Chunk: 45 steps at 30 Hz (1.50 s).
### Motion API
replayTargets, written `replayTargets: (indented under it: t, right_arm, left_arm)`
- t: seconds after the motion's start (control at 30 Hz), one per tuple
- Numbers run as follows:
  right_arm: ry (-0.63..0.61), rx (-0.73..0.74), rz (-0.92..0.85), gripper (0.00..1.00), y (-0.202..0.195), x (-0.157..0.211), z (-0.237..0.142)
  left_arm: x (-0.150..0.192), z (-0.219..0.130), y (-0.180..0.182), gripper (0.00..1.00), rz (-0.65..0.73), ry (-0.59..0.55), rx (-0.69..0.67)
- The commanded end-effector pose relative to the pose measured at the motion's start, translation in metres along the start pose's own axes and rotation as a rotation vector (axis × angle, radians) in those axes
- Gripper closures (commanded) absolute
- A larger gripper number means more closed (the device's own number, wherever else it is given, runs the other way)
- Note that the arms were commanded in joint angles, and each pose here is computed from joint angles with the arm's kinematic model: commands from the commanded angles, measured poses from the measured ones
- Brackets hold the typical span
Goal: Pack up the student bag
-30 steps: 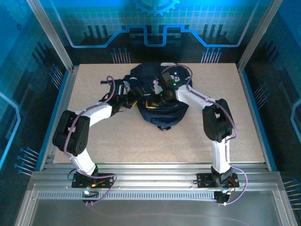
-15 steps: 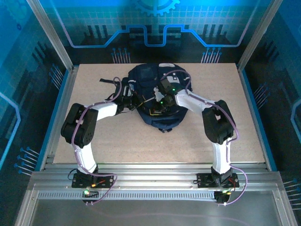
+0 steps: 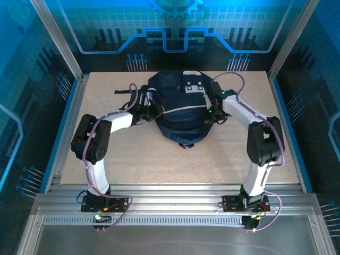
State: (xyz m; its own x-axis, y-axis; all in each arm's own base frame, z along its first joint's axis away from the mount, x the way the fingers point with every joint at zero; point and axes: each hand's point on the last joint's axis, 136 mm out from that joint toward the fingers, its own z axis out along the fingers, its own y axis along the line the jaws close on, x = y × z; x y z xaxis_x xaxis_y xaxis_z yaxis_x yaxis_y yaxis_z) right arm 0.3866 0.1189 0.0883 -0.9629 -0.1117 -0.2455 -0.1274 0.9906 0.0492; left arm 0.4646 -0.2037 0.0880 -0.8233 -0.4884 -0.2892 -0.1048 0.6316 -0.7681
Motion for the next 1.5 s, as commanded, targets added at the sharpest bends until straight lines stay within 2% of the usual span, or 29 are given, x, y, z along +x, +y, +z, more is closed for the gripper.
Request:
replayTargets:
  t: [0.0,0.07,0.13,0.23,0.37,0.4,0.47,0.6,0.63,0.8,0.93,1.03,1.1,1.23,1.37,1.4,1.43,1.47]
  right_arm:
    - [0.062,0.33,-0.026,1.0,-0.073,0.014,-0.017]
    - [0.06,0.353,-0.032,1.0,-0.08,0.013,-0.015]
    - [0.039,0.261,-0.043,1.0,-0.064,0.01,-0.01]
    - [-0.002,0.013,-0.11,1.0,-0.009,0.012,-0.005]
    - [-0.033,-0.231,-0.207,1.0,0.061,0.022,-0.005]
    - [-0.041,-0.284,-0.219,1.0,0.078,0.023,-0.006]
    - [-0.058,-0.39,-0.232,1.0,0.109,0.02,-0.008]
    - [-0.104,-0.531,-0.245,1.0,0.163,-0.002,-0.009]
    - [-0.11,-0.546,-0.249,1.0,0.171,-0.008,-0.008]
    - [-0.137,-0.598,-0.288,1.0,0.216,-0.04,-0.006]
    - [-0.143,-0.633,-0.299,1.0,0.236,-0.046,-0.011]
    - [-0.116,-0.645,-0.282,1.0,0.241,-0.037,-0.009]
    - [-0.088,-0.657,-0.257,1.0,0.241,-0.025,-0.006]
    - [-0.042,-0.653,-0.235,1.0,0.234,-0.001,-0.001]
    - [-0.018,-0.539,-0.243,1.0,0.209,0.016,0.006]
    - [-0.015,-0.512,-0.252,1.0,0.202,0.021,0.006]
    - [-0.014,-0.495,-0.257,1.0,0.198,0.023,0.006]
    - [-0.014,-0.479,-0.269,1.0,0.194,0.026,0.005]
  left_arm:
    - [-0.025,-0.006,0.04,1.0,-0.013,-0.065,-0.139]
    - [-0.027,-0.005,0.037,1.0,-0.004,-0.054,-0.14]
    - [-0.03,-0.002,0.034,1.0,-0.001,-0.05,-0.138]
    - [-0.041,0.005,0.028,1.0,0.014,-0.053,-0.133]
    - [-0.067,0.015,0.013,0.97,0.051,-0.07,-0.13]
    - [-0.075,0.017,0.009,0.87,0.059,-0.072,-0.135]
    - [-0.087,0.016,0.006,0.59,0.065,-0.072,-0.164]
    - [-0.107,-0.014,-0.002,0.04,0.095,-0.108,-0.243]
    - [-0.109,-0.023,-0.003,0.01,0.101,-0.124,-0.258]
    - [-0.092,-0.069,-0.001,0.01,0.082,-0.171,-0.292]
    - [-0.063,-0.084,0.008,0.01,-0.037,-0.179,-0.242]
    - [-0.035,-0.075,0.021,0.01,-0.171,-0.154,-0.175]
    - [-0.02,-0.067,0.035,0.01,-0.225,-0.136,-0.18]
    - [-0.001,-0.046,0.058,0.01,-0.222,-0.086,-0.255]
    - [0.007,-0.037,0.089,0.02,-0.159,-0.045,-0.395]
    - [0.008,-0.033,0.094,0.08,-0.15,-0.034,-0.403]
    - [0.008,-0.03,0.097,0.29,-0.148,-0.026,-0.399]
    - [0.008,-0.026,0.098,0.63,-0.146,-0.016,-0.385]
